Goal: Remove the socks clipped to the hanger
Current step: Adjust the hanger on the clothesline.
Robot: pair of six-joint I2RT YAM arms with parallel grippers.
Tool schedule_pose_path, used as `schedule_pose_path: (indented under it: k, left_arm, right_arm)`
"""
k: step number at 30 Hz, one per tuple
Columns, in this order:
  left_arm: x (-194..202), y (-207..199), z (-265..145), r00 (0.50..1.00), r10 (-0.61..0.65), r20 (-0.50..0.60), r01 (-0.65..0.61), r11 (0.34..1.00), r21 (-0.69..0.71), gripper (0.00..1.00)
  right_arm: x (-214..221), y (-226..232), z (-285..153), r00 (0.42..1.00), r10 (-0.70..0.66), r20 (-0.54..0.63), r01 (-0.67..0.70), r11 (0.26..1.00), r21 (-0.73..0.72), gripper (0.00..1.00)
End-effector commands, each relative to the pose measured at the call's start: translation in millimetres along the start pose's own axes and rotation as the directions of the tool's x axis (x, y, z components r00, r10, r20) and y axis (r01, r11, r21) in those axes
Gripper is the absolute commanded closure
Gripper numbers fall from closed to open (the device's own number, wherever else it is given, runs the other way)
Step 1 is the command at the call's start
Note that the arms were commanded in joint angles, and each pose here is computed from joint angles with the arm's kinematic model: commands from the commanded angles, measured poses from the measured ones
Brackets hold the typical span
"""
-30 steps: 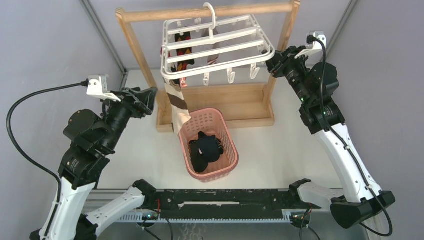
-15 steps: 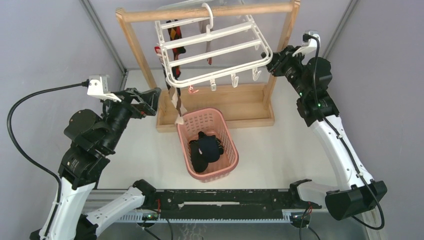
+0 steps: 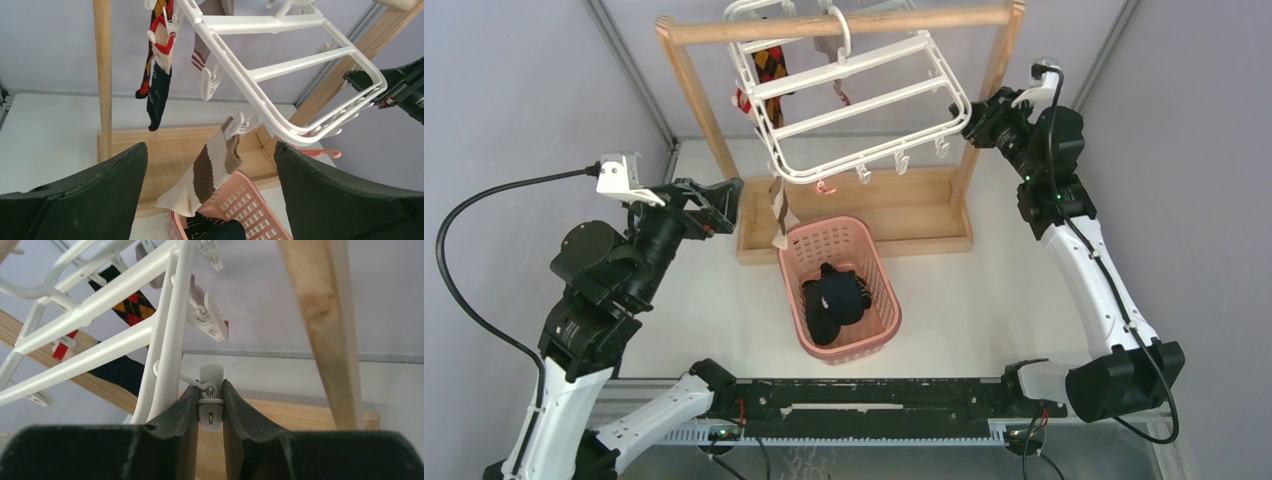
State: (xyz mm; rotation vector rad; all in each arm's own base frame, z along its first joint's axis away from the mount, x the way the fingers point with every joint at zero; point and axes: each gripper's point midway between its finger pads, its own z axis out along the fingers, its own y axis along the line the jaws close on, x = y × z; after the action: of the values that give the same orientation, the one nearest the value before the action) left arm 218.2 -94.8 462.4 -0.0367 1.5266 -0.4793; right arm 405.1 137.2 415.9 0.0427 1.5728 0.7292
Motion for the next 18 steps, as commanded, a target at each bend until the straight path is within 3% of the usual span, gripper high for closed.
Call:
schedule_pose_path:
  k: [1, 18]
  left_arm:
    - [-10.6, 0.8, -4.7, 0.999, 0.007, 0.035, -0.007, 1.0, -0.001, 0.0]
    - [-12.2, 4.0, -6.4, 0.999, 0.018, 0.032, -0.018, 1.0, -0.017, 0.0]
  right_arm:
    - [-21.3, -13.7, 0.8, 0.997, 0.028, 0.069, -0.029, 0.999, 0.018, 0.72]
    - [-45.4, -40.9, 0.3, 0.986, 0.104, 0.13, -0.107, 0.994, 0.018, 0.64]
